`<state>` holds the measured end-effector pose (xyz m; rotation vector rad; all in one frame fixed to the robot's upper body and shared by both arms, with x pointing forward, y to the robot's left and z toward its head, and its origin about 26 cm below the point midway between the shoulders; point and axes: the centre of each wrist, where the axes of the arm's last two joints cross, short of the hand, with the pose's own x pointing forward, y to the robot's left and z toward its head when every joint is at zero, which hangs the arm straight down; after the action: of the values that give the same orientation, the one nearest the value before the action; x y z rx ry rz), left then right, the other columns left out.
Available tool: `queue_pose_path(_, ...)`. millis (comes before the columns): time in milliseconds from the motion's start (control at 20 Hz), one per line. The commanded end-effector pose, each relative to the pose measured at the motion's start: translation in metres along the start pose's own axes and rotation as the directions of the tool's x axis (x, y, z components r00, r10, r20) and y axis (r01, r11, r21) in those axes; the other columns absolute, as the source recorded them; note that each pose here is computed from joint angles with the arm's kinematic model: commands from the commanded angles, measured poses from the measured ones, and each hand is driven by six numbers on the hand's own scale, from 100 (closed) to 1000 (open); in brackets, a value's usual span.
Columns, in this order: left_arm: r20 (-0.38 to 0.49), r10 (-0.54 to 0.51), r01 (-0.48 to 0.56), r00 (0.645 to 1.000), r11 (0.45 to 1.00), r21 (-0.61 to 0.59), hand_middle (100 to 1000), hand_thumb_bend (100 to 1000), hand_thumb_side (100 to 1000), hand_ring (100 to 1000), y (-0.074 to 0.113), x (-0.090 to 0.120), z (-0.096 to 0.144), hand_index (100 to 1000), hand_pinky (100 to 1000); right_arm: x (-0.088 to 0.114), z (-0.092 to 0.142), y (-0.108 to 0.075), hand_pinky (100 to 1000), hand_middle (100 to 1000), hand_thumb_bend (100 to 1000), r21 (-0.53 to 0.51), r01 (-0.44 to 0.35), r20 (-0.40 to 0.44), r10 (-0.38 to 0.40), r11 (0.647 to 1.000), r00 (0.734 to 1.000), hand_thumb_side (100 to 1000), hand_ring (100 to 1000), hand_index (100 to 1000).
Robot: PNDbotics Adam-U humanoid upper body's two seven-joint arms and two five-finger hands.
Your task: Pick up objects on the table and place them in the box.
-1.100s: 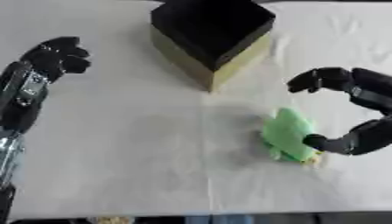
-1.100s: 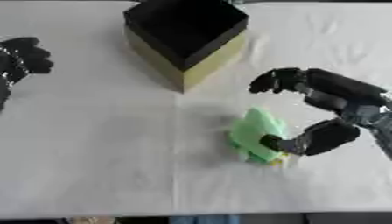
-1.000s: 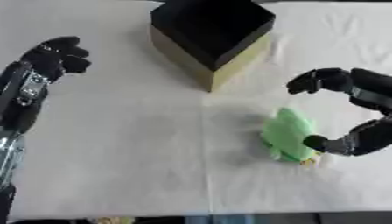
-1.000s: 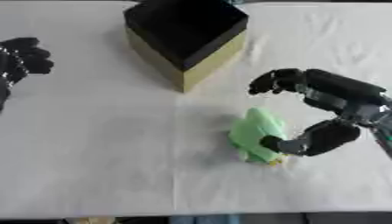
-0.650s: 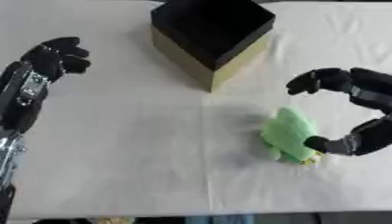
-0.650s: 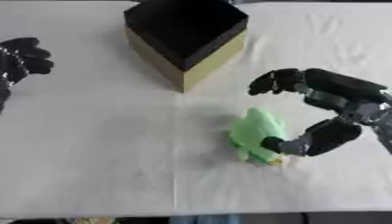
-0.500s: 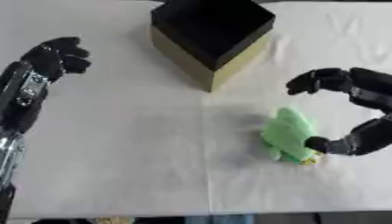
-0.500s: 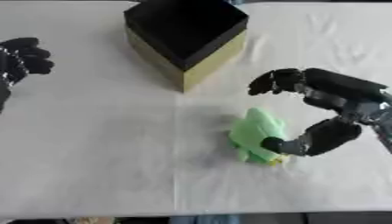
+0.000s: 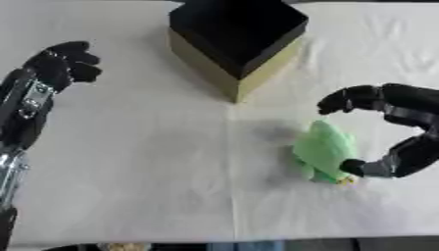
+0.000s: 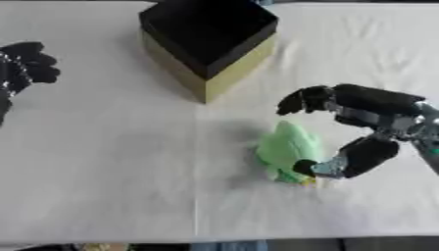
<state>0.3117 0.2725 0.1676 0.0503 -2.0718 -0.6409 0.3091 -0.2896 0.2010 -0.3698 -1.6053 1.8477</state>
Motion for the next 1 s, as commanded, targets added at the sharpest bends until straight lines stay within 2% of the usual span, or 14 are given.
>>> queue_pose_path(50,0.013,-0.03,0.03,0.999,1.0,-0.008,704,488,892,732,0.006,0.005,-0.001,866,774,-0.003,0.003,-0.007,787,903,417,0.045,-0.07,-0.038,0.072,0.996,0.997,549,851,924)
queue_pose_path(500,0.012,-0.029,0.029,1.0,1.0,-0.01,704,486,894,732,0.006,0.005,-0.001,866,775,-0.003,-0.007,-0.004,794,910,430,0.103,-0.183,-0.048,0.188,0.978,0.981,549,854,934)
queue_pose_path(1000,0.01,-0.029,0.029,1.0,0.999,-0.015,705,484,902,733,0.005,0.005,-0.001,867,775,-0.004,-0.015,-0.002,789,914,422,0.094,-0.21,-0.058,0.216,0.973,0.975,546,851,936)
